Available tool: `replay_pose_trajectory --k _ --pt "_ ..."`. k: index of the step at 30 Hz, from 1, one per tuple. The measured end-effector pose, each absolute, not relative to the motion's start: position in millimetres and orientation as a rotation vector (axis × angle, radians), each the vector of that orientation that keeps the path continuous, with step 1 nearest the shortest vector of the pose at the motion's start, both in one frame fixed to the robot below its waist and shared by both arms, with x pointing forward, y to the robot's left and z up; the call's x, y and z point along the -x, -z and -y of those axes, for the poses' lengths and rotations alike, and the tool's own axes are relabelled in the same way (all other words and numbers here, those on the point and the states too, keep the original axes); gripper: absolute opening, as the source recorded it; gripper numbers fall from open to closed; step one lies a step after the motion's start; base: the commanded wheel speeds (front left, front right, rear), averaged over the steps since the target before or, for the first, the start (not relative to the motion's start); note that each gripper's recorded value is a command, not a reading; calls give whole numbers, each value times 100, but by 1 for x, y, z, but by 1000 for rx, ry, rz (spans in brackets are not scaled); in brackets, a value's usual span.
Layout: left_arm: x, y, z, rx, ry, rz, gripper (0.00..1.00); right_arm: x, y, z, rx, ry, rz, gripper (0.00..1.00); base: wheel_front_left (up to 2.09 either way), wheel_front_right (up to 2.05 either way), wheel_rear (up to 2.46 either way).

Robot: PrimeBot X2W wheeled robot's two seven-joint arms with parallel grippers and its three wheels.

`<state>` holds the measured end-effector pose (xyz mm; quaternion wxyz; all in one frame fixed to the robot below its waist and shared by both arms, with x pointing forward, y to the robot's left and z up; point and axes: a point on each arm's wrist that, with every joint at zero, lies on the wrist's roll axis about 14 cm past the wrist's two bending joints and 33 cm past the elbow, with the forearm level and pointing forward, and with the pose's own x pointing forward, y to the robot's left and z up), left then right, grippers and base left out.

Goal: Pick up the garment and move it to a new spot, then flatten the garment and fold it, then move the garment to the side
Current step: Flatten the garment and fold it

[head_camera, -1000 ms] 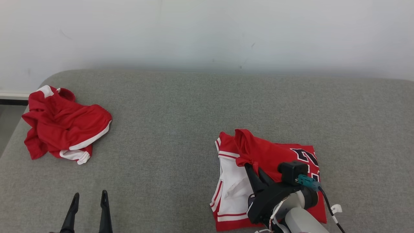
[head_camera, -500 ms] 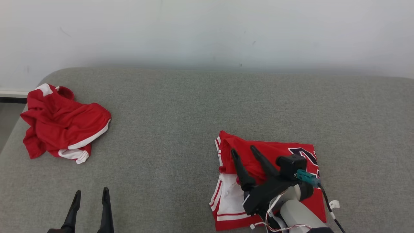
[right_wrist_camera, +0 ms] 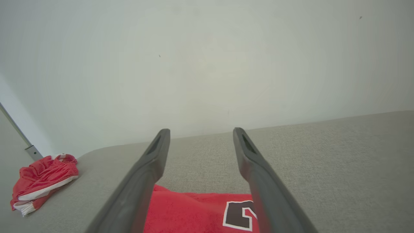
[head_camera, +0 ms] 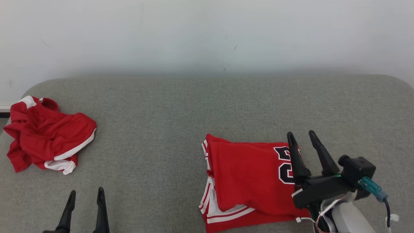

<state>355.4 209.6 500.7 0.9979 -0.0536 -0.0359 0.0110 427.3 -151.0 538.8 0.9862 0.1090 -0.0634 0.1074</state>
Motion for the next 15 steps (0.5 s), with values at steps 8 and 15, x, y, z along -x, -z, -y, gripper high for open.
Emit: replay_pose_trajectory --k 8,15 --pt "-355 -504 -206 99 -5 80 100 -398 -533 187 -213 -107 145 100 0 0 0" --pt "-352 -509 -207 91 -5 96 100 -374 -530 197 -230 -53 154 100 0 0 0"
